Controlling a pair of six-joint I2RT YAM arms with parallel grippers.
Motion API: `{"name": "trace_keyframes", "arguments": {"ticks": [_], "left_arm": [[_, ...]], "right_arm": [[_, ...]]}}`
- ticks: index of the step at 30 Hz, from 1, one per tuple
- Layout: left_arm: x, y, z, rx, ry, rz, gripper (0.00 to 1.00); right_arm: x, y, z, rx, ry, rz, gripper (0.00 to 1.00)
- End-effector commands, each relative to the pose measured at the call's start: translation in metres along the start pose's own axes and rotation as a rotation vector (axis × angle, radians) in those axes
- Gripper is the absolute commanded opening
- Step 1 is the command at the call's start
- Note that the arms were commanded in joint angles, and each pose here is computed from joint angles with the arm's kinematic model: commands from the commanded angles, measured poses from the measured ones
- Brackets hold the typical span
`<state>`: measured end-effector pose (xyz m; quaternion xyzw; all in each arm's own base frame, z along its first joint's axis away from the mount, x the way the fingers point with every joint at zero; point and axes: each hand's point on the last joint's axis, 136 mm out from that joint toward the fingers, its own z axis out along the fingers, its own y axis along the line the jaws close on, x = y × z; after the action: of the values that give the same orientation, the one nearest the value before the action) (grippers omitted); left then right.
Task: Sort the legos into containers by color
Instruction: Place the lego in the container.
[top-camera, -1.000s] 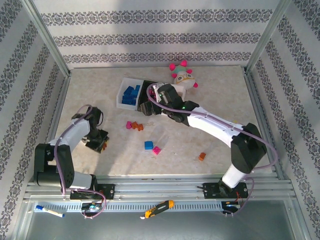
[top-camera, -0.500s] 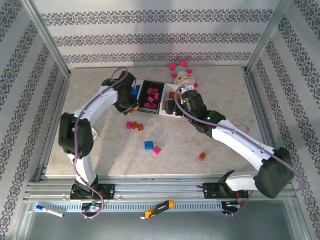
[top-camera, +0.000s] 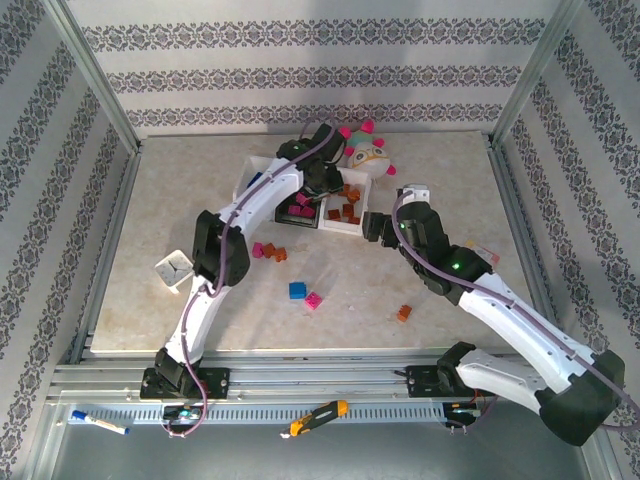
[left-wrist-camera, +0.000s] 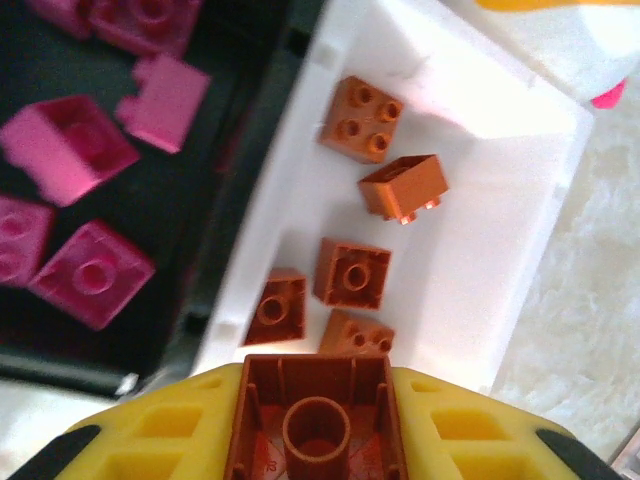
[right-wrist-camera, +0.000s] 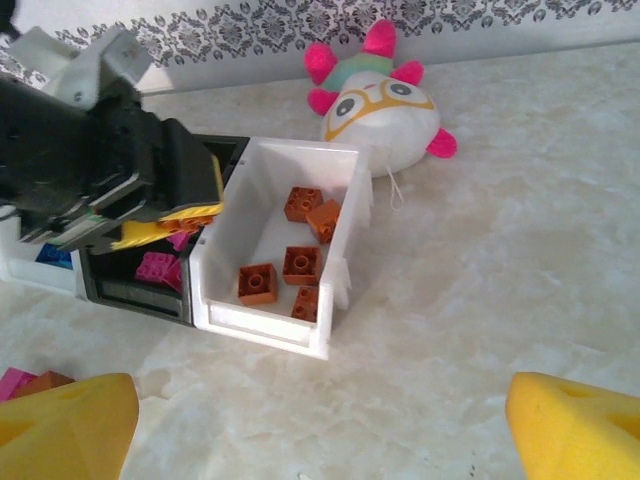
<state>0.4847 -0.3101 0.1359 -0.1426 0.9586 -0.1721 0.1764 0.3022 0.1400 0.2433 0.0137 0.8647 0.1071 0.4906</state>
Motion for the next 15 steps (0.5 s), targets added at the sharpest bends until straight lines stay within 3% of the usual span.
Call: {"name": "trace_keyframes", "arguments": {"ticks": [1, 5, 9, 11, 15], "left_arm": [[-0.016, -0.007, 0.016, 0.011, -0.052, 0.042, 0.28], [-0.025, -0.022, 0.021, 0.073, -0.080, 0.048, 0.33], [-0.029, -0.033, 0.009, 0.115, -0.101, 0.074, 0.72], [-0.031, -0.038, -0.001, 0.129, -0.114, 0.105, 0.86], [-0.038, -0.049, -0.032, 0.167, -0.163, 0.184, 0.99]], "right_arm": [[0.004, -0.013, -0.004, 0.048, 0.019, -0.002, 0.94], [0.004, -0.010, -0.006, 0.033, 0.038, -0.028, 0.94], [0.005, -0.006, -0.003, 0.018, 0.045, -0.030, 0.94], [0.006, -0.004, -0.001, 0.011, 0.050, -0.026, 0.94], [0.011, -0.004, 0.005, 0.011, 0.059, -0.010, 0.94]]}}
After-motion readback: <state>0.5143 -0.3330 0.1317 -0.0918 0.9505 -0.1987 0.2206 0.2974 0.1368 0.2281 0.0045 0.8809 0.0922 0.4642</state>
